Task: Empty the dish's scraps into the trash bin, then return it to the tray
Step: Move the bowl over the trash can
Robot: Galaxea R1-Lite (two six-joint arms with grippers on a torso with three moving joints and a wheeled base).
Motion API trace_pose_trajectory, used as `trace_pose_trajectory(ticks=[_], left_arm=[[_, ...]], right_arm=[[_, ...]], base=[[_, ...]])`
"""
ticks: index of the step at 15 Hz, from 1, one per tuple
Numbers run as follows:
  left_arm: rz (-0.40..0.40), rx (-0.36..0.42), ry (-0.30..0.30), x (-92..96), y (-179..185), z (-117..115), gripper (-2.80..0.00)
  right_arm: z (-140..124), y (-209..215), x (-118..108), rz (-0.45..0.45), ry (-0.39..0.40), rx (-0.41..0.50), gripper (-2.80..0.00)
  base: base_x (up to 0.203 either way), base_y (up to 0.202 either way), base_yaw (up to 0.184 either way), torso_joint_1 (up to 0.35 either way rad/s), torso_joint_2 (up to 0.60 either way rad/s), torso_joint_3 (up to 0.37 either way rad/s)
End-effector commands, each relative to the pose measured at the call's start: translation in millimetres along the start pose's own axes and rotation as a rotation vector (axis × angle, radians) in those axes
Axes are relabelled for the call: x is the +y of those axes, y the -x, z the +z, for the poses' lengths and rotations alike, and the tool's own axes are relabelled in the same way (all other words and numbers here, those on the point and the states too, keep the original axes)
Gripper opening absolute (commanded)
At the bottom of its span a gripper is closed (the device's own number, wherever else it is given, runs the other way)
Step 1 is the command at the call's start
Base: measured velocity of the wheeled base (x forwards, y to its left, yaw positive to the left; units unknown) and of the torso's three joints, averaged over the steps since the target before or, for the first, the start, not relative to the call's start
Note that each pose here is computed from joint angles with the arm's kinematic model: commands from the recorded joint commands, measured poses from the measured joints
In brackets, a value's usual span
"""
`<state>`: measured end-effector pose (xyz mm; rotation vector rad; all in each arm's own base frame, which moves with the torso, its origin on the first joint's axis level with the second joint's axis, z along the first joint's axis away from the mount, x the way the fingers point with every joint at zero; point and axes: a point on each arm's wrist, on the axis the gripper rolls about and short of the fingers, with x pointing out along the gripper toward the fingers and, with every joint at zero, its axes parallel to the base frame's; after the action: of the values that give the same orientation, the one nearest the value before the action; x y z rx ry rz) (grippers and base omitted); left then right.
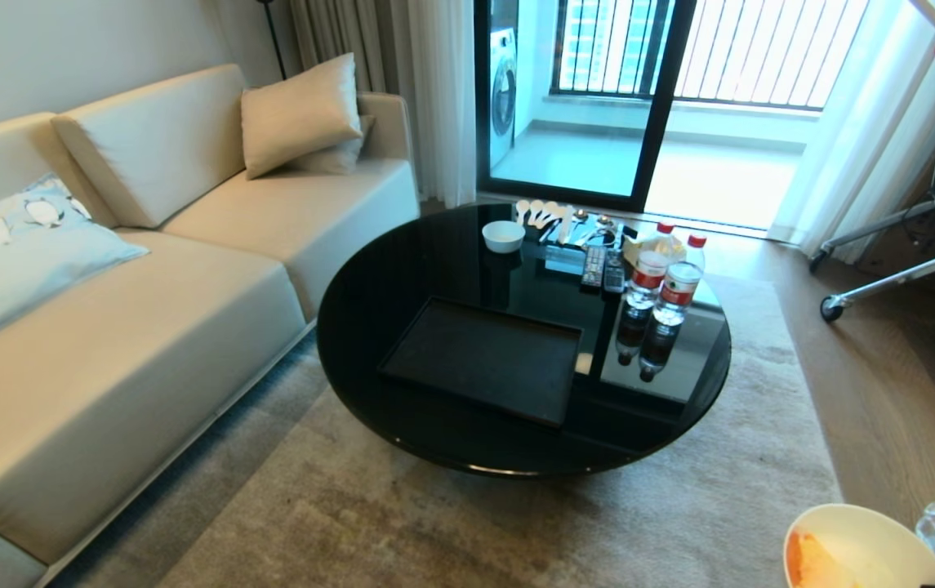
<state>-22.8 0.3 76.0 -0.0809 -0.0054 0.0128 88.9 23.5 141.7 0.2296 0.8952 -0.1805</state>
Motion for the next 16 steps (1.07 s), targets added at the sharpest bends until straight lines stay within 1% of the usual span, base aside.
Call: trace_pose_trajectory(ticks=[1, 10, 14, 16], left_arm=[[0.001, -0.001, 0.0, 0.0, 0.0, 0.1, -2.8], [0.001, -0.001, 0.0, 0.0, 0.0, 0.1, -2.8], [0.001, -0.001, 0.0, 0.0, 0.0, 0.1, -2.8], [0.001, -0.001, 0.0, 0.0, 0.0, 0.1, -2.8]], right_arm=[[-0.8, -1.0, 0.0, -0.004, 0.0, 0.009, -2.8], [-1.6, -0.9, -0.5, -0.005, -0.005, 0.013, -2.8], [-2.3, -0.7, -1.0, -0.01, -0.026, 0.017, -2.8], [-2.8, -0.9, -1.2, -0.011, -0.025, 0.02, -2.8]], base=[[0.0, 0.0, 0.0, 0.0, 0.0, 0.0], [0.0, 0.001, -0.007, 0.0, 0.0, 0.001], [0.001, 0.008, -0.152, 0.001, 0.0, 0.003], [0.002, 0.011, -0.172, 0.004, 0.0, 0.004]])
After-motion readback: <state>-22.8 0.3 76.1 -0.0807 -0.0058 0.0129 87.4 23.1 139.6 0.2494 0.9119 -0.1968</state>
